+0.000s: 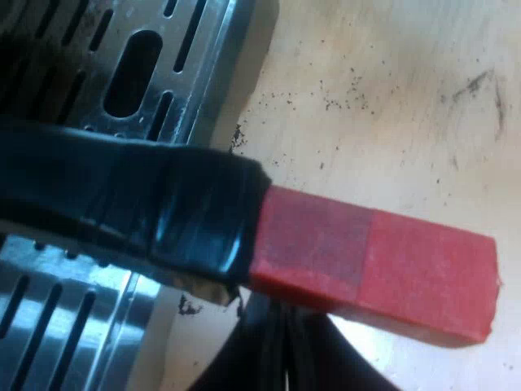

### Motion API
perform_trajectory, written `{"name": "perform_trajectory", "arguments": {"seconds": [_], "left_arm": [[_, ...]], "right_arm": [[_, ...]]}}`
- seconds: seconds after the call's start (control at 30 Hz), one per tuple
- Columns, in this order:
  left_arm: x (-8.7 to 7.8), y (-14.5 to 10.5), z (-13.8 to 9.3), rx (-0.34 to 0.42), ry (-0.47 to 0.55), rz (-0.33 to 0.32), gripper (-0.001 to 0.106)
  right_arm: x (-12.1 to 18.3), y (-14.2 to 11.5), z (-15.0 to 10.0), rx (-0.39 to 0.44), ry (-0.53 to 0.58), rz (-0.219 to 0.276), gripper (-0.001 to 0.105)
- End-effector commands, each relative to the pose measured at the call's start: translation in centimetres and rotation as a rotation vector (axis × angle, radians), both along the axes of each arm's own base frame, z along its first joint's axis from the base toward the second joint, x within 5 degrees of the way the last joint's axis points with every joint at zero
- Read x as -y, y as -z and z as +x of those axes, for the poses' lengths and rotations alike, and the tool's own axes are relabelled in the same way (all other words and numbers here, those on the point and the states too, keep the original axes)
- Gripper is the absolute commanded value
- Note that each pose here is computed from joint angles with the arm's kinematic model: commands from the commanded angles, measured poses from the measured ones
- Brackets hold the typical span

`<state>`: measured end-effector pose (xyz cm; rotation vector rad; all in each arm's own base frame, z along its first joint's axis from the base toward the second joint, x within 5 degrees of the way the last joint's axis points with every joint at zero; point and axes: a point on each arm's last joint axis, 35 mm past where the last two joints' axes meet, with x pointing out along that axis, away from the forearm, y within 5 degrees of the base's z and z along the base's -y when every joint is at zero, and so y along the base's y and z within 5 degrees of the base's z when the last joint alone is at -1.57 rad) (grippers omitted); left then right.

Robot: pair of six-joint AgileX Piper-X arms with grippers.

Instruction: Put the handle in the coffee machine

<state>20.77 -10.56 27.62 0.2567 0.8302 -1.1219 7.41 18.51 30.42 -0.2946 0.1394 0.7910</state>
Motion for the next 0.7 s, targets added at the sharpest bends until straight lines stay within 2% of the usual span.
{"name": "perform_trajectory", "arguments": {"seconds": [0.03, 0.13, 0.17, 0.3, 0.37, 0.47, 0.53, 0.57, 0.7], "left_arm": [[1.2, -2.6, 0.5, 0.082, 0.088, -0.202, 0.001], [0.3, -2.1, 0.4, 0.020, 0.034, -0.159, 0.001], [-0.4, -1.8, 0.5, 0.003, -0.010, -0.122, 0.001], [-3.1, -1.7, 0.4, -0.012, -0.129, -0.042, 0.001], [-4.5, -2.3, -0.1, -0.014, -0.183, -0.040, 0.001], [-6.2, -3.8, -1.3, 0.027, -0.260, -0.048, 0.002], [-7.0, -4.5, -1.8, 0.045, -0.302, -0.043, 0.009], [-7.4, -5.0, -2.1, 0.057, -0.321, -0.042, 0.016], [-8.5, -6.9, -3.5, 0.104, -0.420, -0.073, 0.053]], "right_arm": [[0.0, -0.1, 0.0, 0.001, -0.004, 0.005, 0.055], [0.0, -0.1, 0.0, 0.001, -0.004, 0.005, 0.055], [0.0, -0.1, 0.0, 0.001, -0.004, 0.005, 0.055], [0.0, -0.1, 0.0, 0.001, -0.004, 0.005, 0.055], [0.0, -0.3, 0.0, 0.000, -0.001, 0.013, 0.055], [0.1, -0.7, 0.0, 0.001, 0.013, 0.005, 0.055], [0.1, -0.9, 0.0, -0.005, 0.013, -0.016, 0.055], [0.2, -1.0, 0.0, -0.012, 0.004, -0.031, 0.055], [0.3, -1.8, -0.1, -0.031, -0.006, -0.078, 0.055]]}}
